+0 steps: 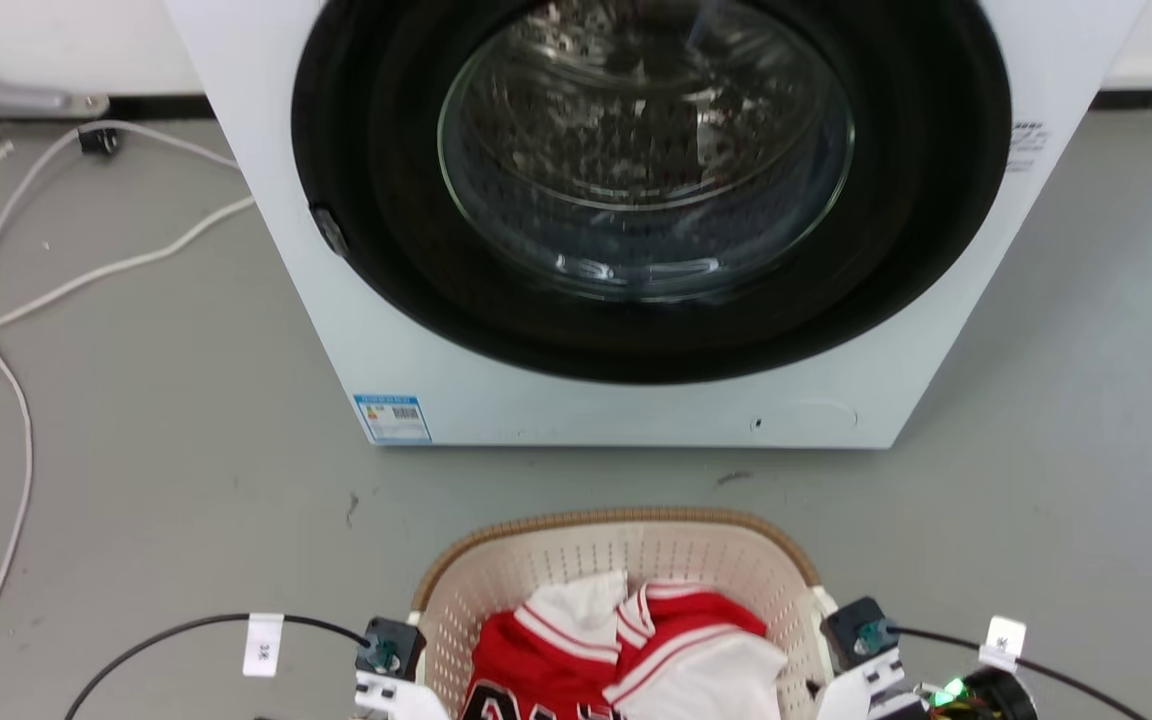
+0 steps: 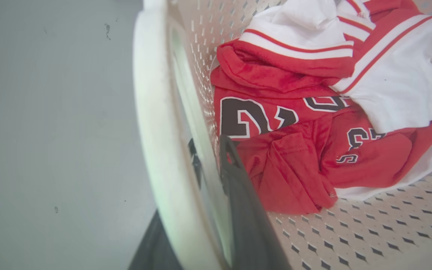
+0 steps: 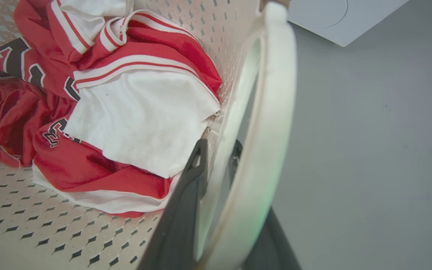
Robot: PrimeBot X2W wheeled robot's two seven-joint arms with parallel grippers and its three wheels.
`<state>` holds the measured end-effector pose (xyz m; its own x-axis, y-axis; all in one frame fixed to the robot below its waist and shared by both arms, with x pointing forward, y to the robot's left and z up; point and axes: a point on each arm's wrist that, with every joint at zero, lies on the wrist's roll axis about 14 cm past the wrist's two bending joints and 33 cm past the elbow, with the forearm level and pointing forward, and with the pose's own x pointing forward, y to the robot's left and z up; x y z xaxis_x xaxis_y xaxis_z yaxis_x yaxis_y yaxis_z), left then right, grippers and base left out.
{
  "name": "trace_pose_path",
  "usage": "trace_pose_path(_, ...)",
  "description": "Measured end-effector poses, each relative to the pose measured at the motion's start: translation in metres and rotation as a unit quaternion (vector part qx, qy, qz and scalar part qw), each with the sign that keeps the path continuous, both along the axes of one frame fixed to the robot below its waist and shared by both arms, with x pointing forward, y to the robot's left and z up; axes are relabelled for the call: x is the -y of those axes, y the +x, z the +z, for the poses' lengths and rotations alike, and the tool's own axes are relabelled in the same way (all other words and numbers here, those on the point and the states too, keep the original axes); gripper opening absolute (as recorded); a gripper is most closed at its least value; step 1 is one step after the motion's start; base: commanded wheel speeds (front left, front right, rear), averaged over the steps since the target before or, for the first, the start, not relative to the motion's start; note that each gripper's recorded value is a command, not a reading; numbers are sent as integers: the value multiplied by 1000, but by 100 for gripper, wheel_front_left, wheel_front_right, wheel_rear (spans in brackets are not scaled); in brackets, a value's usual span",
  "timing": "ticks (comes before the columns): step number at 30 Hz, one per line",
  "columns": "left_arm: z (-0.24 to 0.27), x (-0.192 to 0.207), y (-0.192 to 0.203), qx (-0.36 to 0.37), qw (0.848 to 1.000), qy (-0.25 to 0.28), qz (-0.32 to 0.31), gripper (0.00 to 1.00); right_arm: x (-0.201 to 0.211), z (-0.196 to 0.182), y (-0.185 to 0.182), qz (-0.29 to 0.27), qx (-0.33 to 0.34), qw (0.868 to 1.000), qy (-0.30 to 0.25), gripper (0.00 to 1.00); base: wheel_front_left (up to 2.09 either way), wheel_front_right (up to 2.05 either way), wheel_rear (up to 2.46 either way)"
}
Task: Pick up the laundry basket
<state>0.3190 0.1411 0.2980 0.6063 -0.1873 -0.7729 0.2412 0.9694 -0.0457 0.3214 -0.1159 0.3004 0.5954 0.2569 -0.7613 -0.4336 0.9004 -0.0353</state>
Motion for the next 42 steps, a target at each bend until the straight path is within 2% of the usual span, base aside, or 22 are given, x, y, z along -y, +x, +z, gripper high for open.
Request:
trace_pose_path(5,2,0,-13,-9,1000,1,0,0,-1,1,-16,7,-10,1000,-7,0,0,0,0)
trace_pose_path(42,5,3,-31,-29,1000,-1,-8,0,-2,5,-34,10,-31,999,-16,0,0,0,0)
